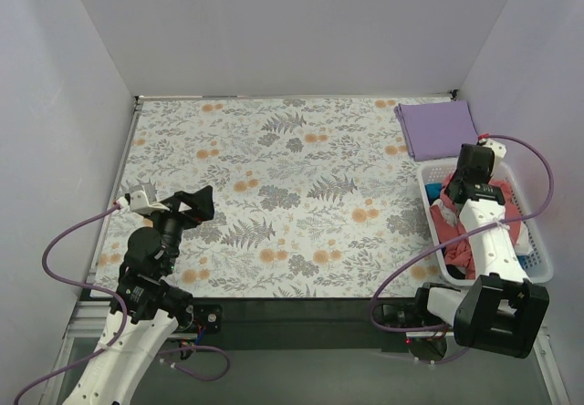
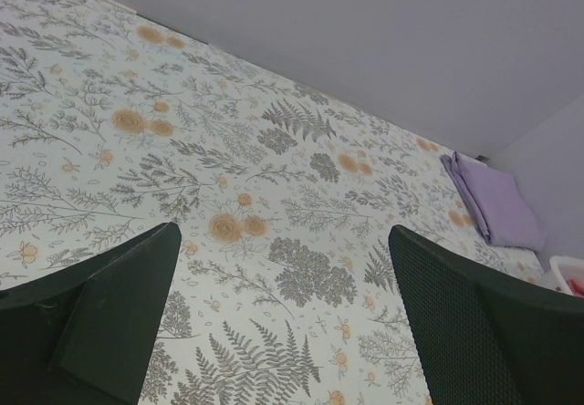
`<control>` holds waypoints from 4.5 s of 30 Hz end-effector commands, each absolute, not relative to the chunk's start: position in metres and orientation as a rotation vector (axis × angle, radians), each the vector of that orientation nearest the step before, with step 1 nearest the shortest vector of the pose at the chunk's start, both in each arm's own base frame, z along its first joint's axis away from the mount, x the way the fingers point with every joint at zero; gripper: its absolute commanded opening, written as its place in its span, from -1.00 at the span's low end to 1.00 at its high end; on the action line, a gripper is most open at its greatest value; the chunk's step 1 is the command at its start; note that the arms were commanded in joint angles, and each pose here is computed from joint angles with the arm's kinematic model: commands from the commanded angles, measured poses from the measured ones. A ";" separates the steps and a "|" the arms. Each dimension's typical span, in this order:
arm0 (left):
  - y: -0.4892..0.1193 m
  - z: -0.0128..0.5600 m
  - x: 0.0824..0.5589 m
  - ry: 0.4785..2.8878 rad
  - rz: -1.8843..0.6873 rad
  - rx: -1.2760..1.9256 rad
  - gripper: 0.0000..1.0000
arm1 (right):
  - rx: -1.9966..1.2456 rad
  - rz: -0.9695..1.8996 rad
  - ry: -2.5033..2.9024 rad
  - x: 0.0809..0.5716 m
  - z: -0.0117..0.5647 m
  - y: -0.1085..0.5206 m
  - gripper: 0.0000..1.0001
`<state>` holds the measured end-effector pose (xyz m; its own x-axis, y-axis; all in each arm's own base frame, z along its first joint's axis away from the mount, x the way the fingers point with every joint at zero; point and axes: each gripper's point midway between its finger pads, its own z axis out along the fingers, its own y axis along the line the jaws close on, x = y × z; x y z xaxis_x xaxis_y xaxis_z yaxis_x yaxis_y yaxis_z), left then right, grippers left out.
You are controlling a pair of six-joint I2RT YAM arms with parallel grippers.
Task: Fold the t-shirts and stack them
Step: Grab the tshirt from the pile, then move the tshirt to the center of the board, then flatten the tshirt out
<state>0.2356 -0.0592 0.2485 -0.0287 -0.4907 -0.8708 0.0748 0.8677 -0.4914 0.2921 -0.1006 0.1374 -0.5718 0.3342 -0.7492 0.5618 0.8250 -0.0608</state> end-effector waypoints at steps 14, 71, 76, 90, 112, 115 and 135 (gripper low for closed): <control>-0.063 0.237 0.242 1.591 -0.442 -0.323 0.97 | 0.022 0.216 1.789 0.354 0.382 0.129 -0.97; -0.276 0.039 0.372 2.594 -0.036 0.270 0.30 | -0.144 0.477 2.043 0.281 0.177 0.144 0.61; -0.266 0.022 0.352 2.653 -0.015 0.284 -0.09 | -0.146 0.504 2.069 0.276 0.170 0.147 0.60; -0.091 0.181 0.267 2.180 0.198 -0.168 -1.00 | -0.287 0.690 2.121 0.304 0.167 0.198 0.57; -0.033 0.227 0.235 1.862 0.073 -0.475 -1.00 | -0.471 1.029 2.072 0.435 0.116 0.383 0.50; -0.032 0.225 0.233 1.862 0.070 -0.481 -1.00 | -0.479 1.047 2.062 0.450 0.107 0.400 0.50; -0.007 0.230 0.294 1.737 0.218 -0.471 -1.00 | -0.292 0.803 2.112 0.503 0.080 0.305 -0.97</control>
